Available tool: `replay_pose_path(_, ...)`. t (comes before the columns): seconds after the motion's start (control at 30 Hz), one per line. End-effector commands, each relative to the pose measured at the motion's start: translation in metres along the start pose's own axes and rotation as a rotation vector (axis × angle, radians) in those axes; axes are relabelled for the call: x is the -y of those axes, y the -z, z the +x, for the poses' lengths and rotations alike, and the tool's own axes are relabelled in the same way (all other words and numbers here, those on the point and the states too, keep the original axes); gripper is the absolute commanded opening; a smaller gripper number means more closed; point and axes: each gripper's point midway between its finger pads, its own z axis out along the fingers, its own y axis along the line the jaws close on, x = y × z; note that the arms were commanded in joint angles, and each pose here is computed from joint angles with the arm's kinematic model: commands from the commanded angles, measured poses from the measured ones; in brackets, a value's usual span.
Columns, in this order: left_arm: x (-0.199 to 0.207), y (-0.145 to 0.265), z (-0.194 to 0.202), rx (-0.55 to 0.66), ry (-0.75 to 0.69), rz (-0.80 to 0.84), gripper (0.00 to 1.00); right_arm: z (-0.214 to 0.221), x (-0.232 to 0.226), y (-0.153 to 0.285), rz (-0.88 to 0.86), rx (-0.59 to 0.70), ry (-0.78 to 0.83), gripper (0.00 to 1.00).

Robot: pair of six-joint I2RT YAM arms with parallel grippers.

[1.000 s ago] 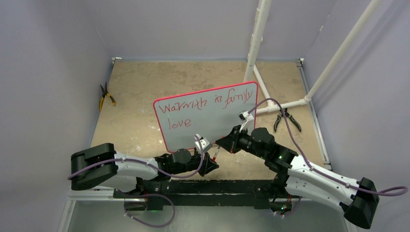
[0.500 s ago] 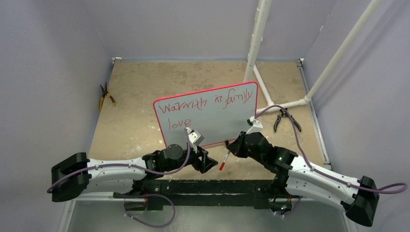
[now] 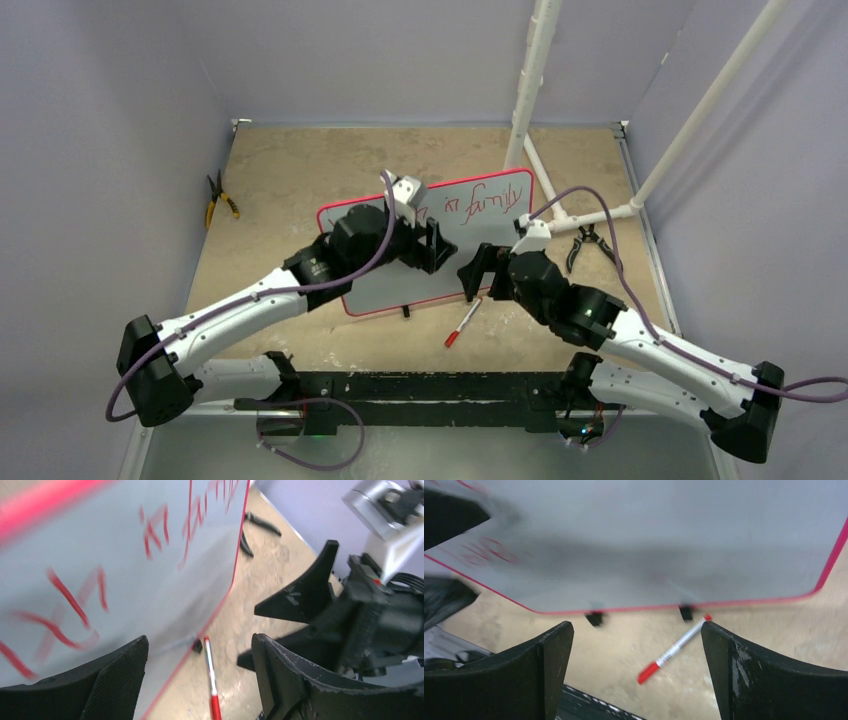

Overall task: Write a sentence on the whiteboard
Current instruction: Reset both arms

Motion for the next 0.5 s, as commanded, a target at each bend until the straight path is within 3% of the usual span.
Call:
replay_pose_path(0.0,-0.002,0.012,-0.079,0.080,-0.096,0.000,0.74,-0.094,-0.032,0.028,-0.064,0.238,0.116,0.99)
replay_pose_path(0.17,-0.032,0.034,-0.158,0.205,-0.099,-0.093,0.75,-0.172,-0.042,0.059,-0.077,0.414,0.175,0.99)
replay_pose_path(0.27,-0.076,0.057,-0.197,0.288,-0.060,-0.196,0.76,-0.205,-0.032,0.065,-0.018,0.481,0.199,0.99)
replay_pose_path(0.47,-0.183,0.123,-0.205,0.382,0.055,-0.489,0.78,-0.259,0.024,0.075,0.128,0.610,0.161,0.99)
